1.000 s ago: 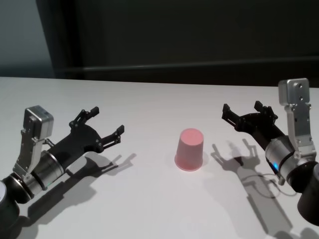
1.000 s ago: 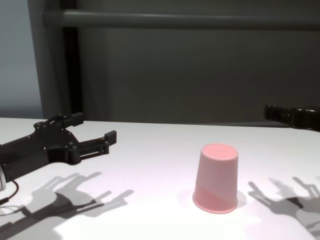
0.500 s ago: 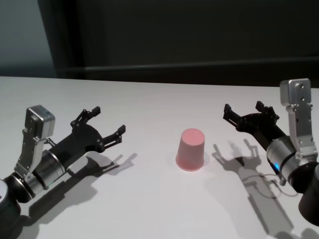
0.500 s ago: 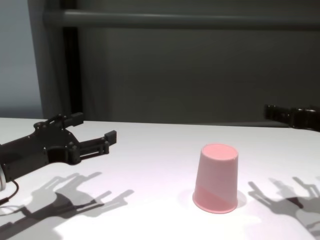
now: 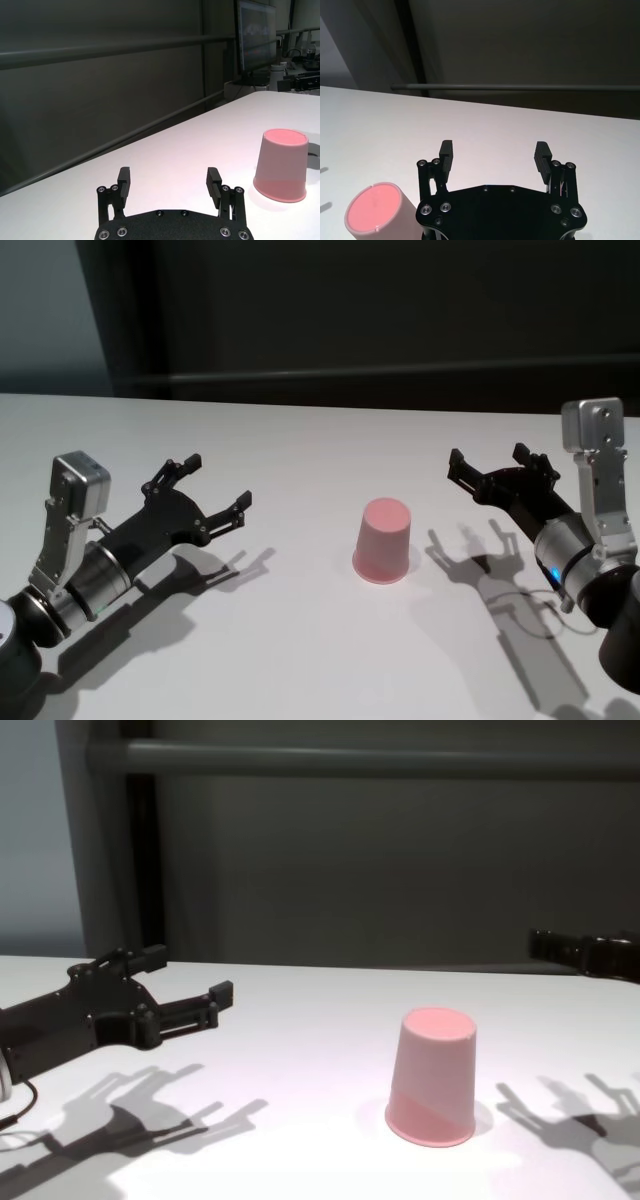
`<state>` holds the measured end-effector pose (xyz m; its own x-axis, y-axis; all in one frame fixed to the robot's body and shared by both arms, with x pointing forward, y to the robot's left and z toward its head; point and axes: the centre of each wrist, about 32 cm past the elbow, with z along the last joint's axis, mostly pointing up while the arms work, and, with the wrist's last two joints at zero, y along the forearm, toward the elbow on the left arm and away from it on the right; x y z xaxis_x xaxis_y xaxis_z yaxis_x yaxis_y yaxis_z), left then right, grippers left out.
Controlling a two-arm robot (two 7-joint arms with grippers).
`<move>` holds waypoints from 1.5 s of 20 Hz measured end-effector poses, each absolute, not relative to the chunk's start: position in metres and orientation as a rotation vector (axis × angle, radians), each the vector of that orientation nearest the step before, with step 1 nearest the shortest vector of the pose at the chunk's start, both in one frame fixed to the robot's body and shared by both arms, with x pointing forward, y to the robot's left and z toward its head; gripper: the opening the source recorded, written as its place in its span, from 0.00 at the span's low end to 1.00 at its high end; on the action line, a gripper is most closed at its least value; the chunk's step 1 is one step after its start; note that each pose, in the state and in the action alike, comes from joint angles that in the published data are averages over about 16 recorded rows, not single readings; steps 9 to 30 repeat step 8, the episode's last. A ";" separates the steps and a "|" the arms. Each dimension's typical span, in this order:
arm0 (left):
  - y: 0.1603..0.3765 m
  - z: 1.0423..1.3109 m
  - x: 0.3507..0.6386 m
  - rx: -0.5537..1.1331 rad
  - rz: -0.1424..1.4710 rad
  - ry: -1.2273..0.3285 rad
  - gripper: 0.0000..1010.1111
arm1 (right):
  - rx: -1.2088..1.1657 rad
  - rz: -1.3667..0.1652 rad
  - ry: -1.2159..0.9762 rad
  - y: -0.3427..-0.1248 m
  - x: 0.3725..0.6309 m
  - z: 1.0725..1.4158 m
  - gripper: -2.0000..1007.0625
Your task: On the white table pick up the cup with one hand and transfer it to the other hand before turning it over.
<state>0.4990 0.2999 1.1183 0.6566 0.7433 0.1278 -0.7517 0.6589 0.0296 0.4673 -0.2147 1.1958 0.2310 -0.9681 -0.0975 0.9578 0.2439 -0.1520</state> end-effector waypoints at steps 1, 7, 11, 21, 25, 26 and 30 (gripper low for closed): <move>0.300 1.118 0.499 0.082 0.848 -0.108 0.99 | -0.064 -1.325 0.185 -0.215 0.467 1.196 0.99; 0.300 1.118 0.499 0.082 0.848 -0.108 0.99 | -0.064 -1.325 0.185 -0.215 0.467 1.196 0.99; 0.300 1.118 0.499 0.082 0.848 -0.108 0.99 | -0.064 -1.325 0.185 -0.215 0.467 1.196 0.99; 0.300 1.118 0.499 0.082 0.848 -0.108 0.99 | -0.064 -1.325 0.185 -0.215 0.467 1.196 0.99; 0.300 1.118 0.499 0.082 0.848 -0.108 0.99 | -0.064 -1.325 0.185 -0.215 0.467 1.196 0.99; 0.300 1.118 0.499 0.082 0.848 -0.108 0.99 | -0.064 -1.325 0.185 -0.215 0.467 1.196 0.99; 0.300 1.118 0.499 0.082 0.848 -0.108 0.99 | -0.064 -1.325 0.185 -0.215 0.467 1.196 0.99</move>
